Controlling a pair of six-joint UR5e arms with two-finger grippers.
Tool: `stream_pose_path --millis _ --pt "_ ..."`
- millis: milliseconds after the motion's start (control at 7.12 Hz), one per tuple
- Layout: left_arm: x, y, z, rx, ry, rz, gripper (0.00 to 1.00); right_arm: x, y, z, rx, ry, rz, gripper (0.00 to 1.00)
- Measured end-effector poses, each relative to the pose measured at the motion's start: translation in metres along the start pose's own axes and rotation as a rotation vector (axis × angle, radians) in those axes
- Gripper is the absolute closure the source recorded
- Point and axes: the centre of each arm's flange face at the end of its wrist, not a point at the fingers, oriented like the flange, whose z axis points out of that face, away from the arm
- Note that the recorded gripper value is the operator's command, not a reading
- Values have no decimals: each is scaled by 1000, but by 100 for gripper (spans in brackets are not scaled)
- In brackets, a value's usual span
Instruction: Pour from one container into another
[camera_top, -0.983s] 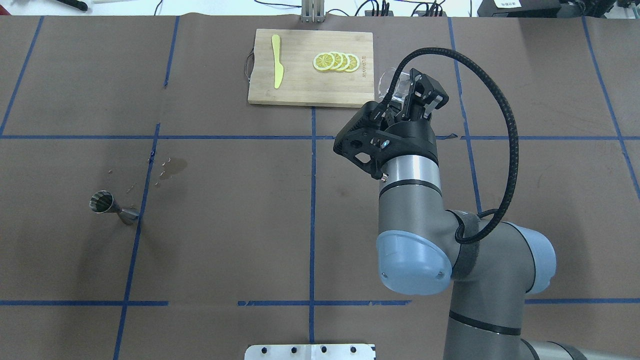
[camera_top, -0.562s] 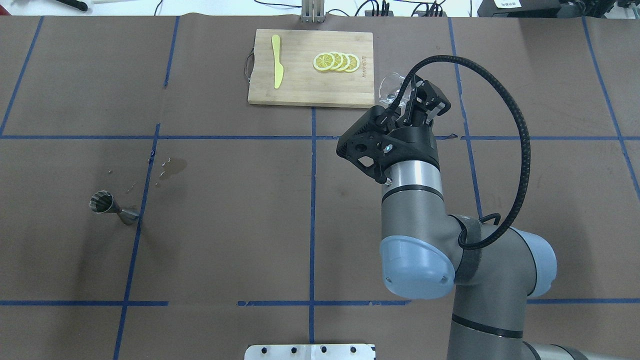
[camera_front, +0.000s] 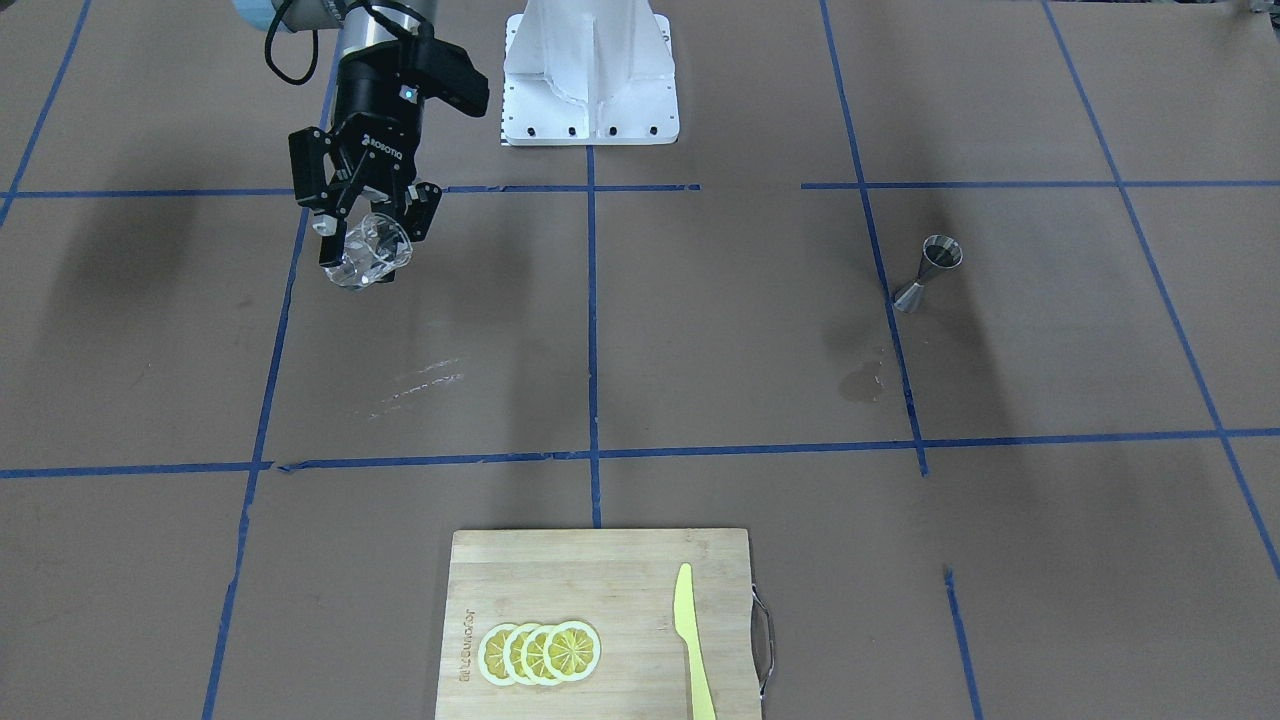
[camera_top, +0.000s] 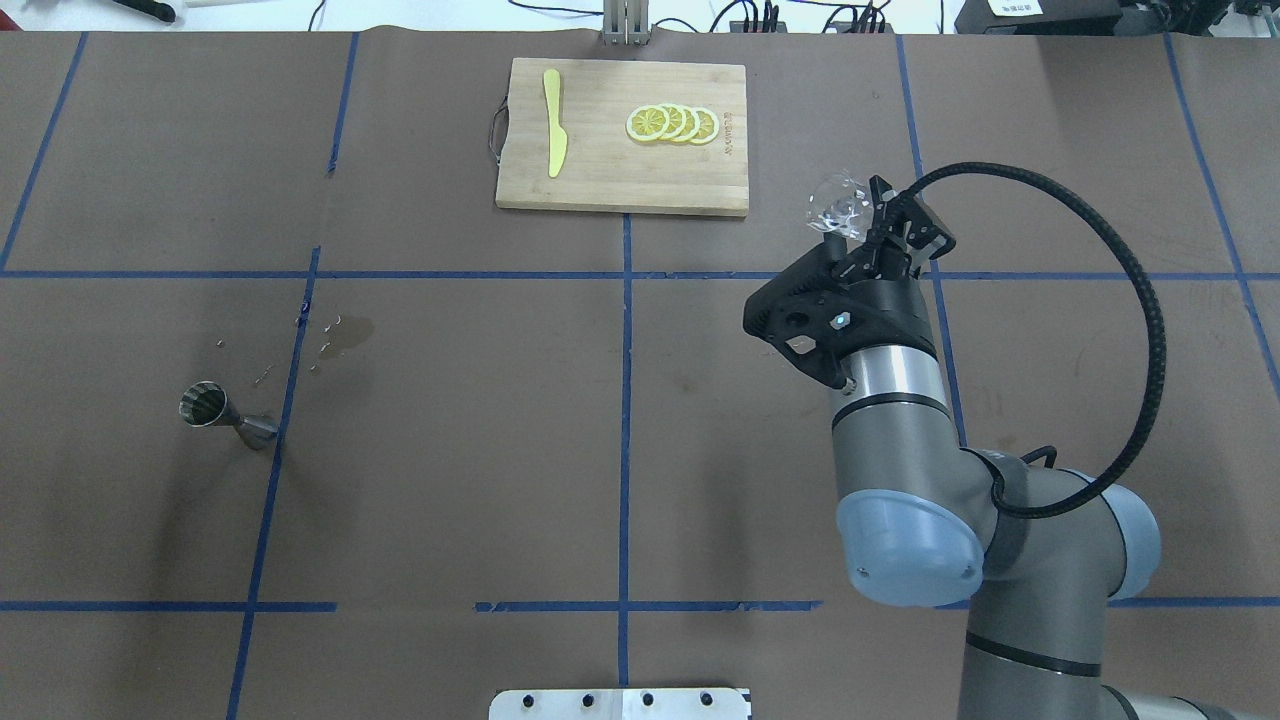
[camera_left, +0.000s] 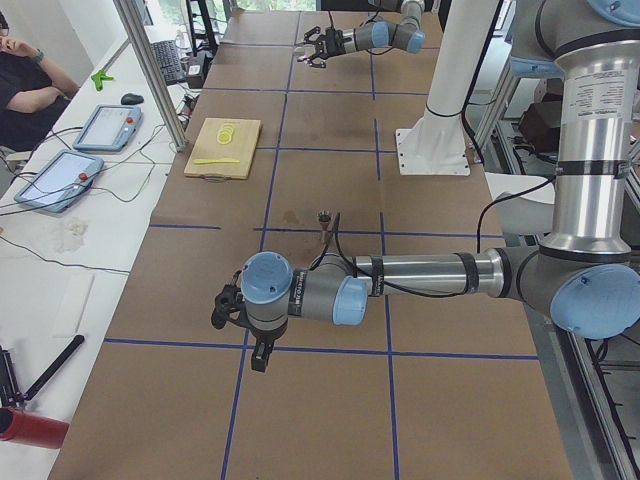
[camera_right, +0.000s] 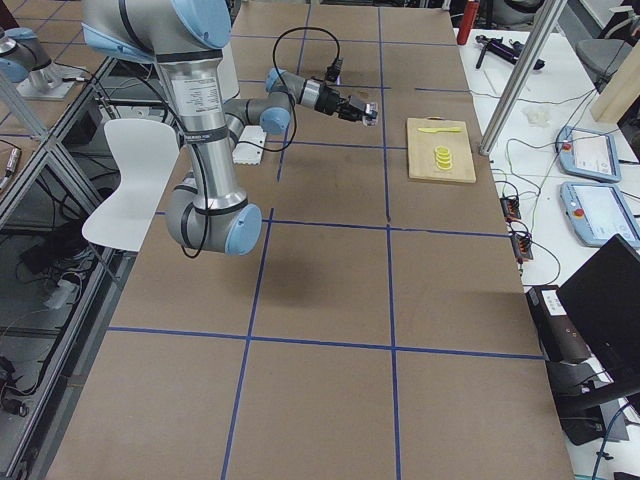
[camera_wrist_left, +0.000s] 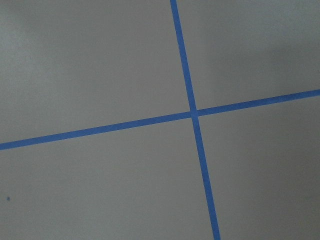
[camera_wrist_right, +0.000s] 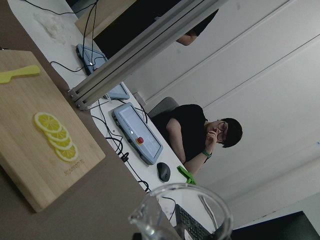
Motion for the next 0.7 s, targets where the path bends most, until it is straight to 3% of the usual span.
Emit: stream_pose_path --millis 421,702 --pt "1 -1 -1 3 0 4 0 9 69 8 10 -11 195 100" --pt "2 -1 -3 7 -1 9 0 6 97 13 -21 -30 317 100"
